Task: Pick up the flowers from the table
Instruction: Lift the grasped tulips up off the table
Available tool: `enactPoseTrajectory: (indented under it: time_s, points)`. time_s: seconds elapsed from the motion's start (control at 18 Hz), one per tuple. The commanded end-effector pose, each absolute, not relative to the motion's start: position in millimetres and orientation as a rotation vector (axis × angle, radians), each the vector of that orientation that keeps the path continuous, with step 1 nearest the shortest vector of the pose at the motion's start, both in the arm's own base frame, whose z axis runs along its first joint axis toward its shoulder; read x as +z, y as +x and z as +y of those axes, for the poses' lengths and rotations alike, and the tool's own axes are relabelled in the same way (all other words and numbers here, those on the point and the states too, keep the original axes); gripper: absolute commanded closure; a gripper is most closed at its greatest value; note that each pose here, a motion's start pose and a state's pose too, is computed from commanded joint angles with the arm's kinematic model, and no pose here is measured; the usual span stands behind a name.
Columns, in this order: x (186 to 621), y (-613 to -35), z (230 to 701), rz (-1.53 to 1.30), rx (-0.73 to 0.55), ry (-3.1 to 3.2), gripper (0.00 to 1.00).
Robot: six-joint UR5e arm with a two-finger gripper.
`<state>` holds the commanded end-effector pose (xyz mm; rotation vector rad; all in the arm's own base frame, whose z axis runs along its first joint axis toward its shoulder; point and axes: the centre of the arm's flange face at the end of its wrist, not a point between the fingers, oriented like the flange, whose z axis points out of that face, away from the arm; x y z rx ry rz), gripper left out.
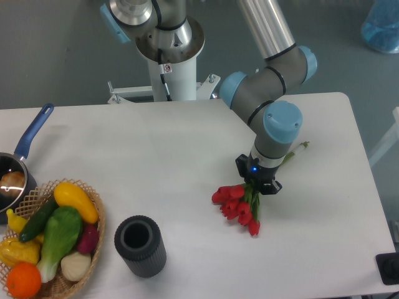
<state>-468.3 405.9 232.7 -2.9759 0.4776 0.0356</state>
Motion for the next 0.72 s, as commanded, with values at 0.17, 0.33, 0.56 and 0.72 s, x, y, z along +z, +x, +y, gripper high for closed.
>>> enactPoseTrajectory:
  time_s: [0.17,0.33,0.56,0.72]
  points:
    - [264.5,-489.7,395.6,0.379,0.11,-2.973,1.0]
    - [286.1,-496.8,400.9,0.38,0.149,-2.963,1.0]
    - [323.7,-494.7,400.0,0.385,0.193,-2.97,1.0]
    - [350.2,-490.9,401.3,0.401,0.214,-2.961,1.0]
